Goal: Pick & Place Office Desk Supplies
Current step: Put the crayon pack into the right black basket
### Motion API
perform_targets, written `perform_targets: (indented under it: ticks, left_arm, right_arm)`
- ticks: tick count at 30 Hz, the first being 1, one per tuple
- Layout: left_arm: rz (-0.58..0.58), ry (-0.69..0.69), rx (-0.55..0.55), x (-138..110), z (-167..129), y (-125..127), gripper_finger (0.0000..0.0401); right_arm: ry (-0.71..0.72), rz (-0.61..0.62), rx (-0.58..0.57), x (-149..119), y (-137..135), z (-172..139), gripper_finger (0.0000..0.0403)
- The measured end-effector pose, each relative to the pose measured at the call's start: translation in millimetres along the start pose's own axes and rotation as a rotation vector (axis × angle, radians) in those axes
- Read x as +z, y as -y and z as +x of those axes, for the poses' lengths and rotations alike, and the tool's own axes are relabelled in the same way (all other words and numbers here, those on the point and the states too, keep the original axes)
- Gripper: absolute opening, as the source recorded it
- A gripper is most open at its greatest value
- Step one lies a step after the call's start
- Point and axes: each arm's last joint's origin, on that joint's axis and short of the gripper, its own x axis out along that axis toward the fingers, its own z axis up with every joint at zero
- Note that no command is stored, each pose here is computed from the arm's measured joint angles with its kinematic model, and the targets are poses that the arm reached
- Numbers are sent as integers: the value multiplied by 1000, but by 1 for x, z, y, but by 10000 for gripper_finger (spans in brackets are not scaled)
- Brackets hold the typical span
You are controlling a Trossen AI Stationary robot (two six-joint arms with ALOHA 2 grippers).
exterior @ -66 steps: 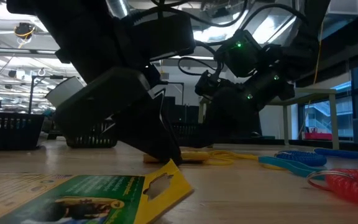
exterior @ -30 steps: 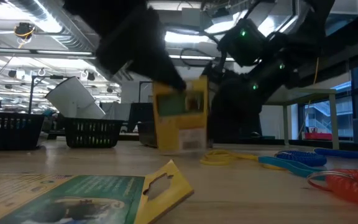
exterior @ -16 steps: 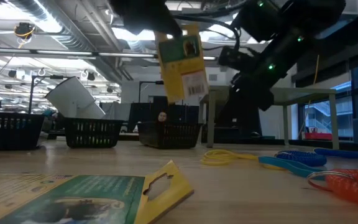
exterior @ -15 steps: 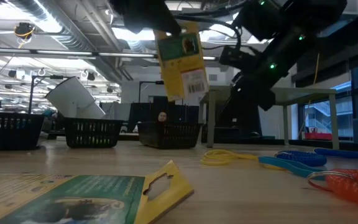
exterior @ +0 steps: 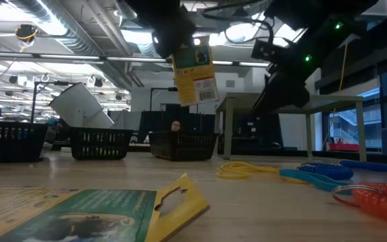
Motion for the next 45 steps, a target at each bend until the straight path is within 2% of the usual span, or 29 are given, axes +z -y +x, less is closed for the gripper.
perform_targets:
  ticks: [8,12,20,25,34,45]
  left_arm:
    - [-4,-127,-12,-12,53,-18,3]
    - [-51,-209,-72,-24,76,-26,2]
    - [-102,-304,-137,-39,106,-39,2]
    - [-111,-352,-181,-46,115,-44,10]
    - [-132,-378,-188,-51,122,-48,40]
    - [-140,-349,-160,-46,115,-44,98]
  right_arm:
    - [64,77,5,6,12,-19,131]
    - [65,108,7,6,13,-20,131]
    - [70,109,20,6,8,-23,131]
    - [73,103,27,6,6,-25,131]
    - [75,103,30,6,6,-25,131]
    - [74,118,31,6,6,-25,131]
